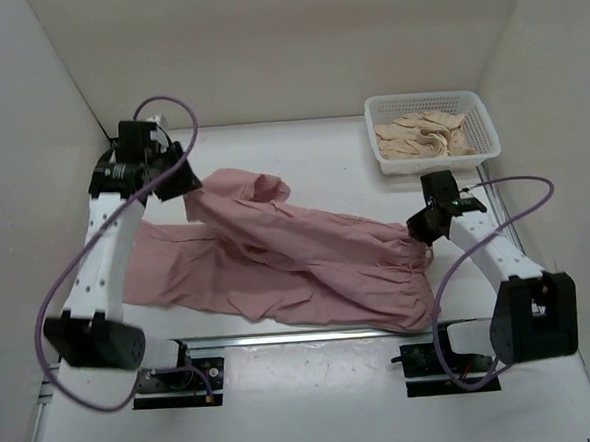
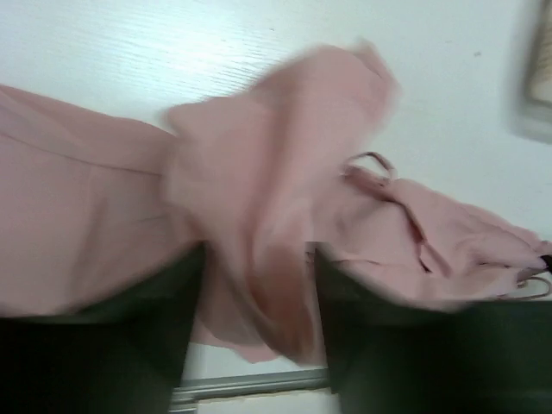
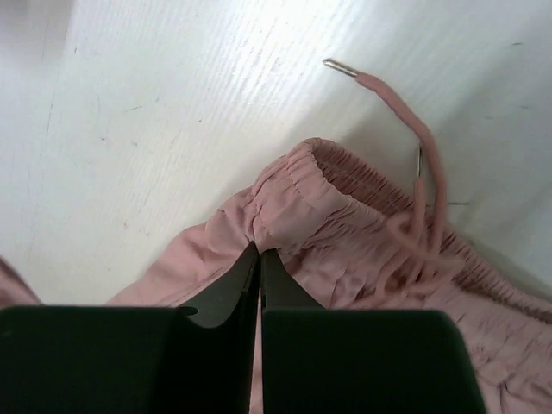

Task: Fold and stack the trousers
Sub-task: Flatten the trousers out

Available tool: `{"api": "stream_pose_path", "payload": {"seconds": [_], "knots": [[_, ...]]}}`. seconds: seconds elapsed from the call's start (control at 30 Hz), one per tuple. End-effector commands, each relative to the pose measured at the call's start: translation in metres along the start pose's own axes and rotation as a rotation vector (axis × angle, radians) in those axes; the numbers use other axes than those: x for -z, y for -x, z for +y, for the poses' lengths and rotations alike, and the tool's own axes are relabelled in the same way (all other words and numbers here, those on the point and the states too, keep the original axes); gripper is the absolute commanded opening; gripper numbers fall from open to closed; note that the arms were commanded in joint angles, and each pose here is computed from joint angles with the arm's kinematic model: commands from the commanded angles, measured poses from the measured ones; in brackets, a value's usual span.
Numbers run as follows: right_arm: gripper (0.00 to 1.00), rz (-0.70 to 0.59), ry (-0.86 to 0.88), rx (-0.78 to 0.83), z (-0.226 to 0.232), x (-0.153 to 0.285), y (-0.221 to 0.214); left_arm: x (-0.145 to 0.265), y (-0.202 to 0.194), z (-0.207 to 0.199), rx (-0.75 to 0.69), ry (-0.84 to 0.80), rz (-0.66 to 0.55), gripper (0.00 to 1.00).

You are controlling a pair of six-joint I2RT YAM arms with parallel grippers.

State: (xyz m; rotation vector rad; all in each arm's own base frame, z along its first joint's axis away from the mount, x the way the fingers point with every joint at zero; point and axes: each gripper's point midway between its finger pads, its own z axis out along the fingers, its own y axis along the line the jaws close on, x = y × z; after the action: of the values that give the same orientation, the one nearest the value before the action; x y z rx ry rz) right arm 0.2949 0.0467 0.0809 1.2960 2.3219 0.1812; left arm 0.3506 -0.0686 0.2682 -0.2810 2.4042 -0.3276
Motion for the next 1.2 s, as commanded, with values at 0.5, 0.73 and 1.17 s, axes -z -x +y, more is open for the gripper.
{"api": "stream_pose_path", "payload": {"seconds": [0.5,0.73,1.17], "knots": [[0.00,-0.163,-0.081,0.046,-0.031,0.025,0.035,-0.072,0.035,-0.005,-0.075,0.174,0.020,0.33],[0.00,-0.143,-0.072,0.079,-0.031,0.025,0.032,-0.164,0.007,0.001,-0.182,0.418,0.167,0.96],[0.00,-0.151,-0.105,0.109,-0.038,0.031,0.042,-0.179,0.067,0.018,-0.032,0.332,0.076,0.10]]}}
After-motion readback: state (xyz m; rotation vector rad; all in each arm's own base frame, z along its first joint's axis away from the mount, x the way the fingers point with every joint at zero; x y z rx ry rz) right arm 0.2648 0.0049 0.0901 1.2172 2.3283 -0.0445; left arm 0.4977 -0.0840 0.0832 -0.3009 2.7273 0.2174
